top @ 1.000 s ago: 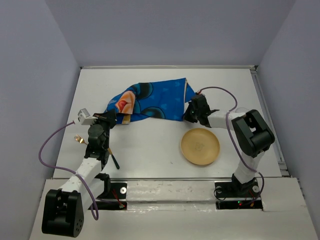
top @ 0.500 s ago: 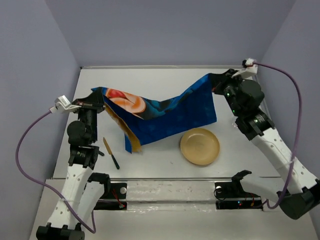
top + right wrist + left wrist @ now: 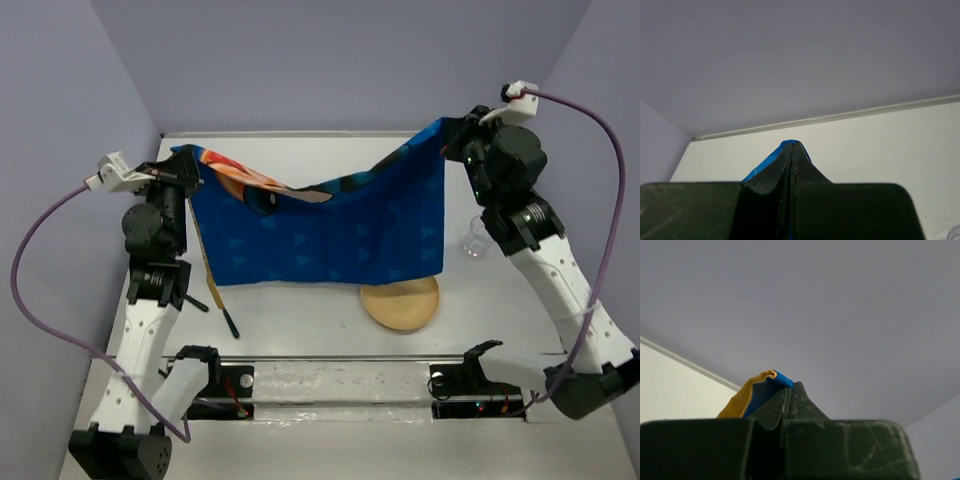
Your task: Set the dinner table for one person
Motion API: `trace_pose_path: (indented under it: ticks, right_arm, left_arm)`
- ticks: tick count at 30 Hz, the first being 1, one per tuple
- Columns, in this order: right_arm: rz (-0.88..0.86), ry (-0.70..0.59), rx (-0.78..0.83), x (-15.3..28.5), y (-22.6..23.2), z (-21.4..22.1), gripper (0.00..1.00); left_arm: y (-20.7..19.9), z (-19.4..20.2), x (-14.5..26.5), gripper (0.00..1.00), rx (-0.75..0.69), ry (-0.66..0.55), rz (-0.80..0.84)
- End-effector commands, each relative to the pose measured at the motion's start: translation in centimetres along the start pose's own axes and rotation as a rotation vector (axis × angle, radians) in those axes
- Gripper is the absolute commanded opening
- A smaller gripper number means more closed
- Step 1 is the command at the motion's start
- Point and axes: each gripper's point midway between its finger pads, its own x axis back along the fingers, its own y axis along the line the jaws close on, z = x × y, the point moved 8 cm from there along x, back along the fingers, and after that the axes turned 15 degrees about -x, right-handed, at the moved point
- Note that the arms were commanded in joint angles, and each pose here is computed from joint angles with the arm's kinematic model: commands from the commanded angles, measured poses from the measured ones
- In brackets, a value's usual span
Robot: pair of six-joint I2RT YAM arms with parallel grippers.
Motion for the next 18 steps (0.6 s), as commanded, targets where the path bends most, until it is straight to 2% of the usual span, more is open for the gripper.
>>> trace_pose_path:
  ticks: [1,2,3,4,6,9,10,13,15,18]
  right_arm:
    - [-0.014,-0.004,0.028,-4.4,0.3,-1.5,0.0]
    - [0.005,-0.015,0.026,-5.7,-0.4,-2.1,0.0]
    - [0.025,0.02,0.027,-7.9,-1.2,-1.1,0.0]
    - [-0.015,0.01,-0.001,-8.7,-0.4,-2.5,0.0]
    - [0.006,0.012,-0.018,-10.6,-1.6,-3.6,0.0]
    - [0.01,0.043,-0.029,-13.3,-2.1,-4.2,0.0]
    - [0.006,0.021,-0.034,-13.1,-1.9,-5.2,0.0]
    - [-0.014,-0.011,-0.038,-13.1,-1.5,-7.0,0.0]
    - [-0.027,-0.002,-0.043,-12.5,-1.3,-7.0,0.0]
    - [-0.018,0.01,-0.043,-11.1,-1.8,-6.4,0.0]
  left_arm:
    - [-0.8,-1.4,-3.9,0.0,-0.015,-0.007,0.039]
    - [-0.9,-1.5,-5.0,0.0,-0.017,0.0,0.042]
    - [-0.1,0.1,-6.9,0.0,-0.02,0.062,0.014]
    - [-0.8,-1.5,-8.2,0.0,-0.018,0.038,0.04]
    - [0.4,-0.3,-10.9,0.0,-0.027,0.095,0.0]
    - [-1.0,-2.6,-13.1,0.0,-0.027,0.067,0.047]
    - [-0.8,-2.4,-13.2,0.0,-0.031,0.074,0.043]
    - [-2.1,-5.2,-13.7,0.0,-0.052,0.017,0.062]
    - [-2.2,-5.7,-13.5,0.0,-0.07,0.012,0.071]
    - [-1.5,-4.1,-12.7,0.0,-0.069,0.037,0.078]
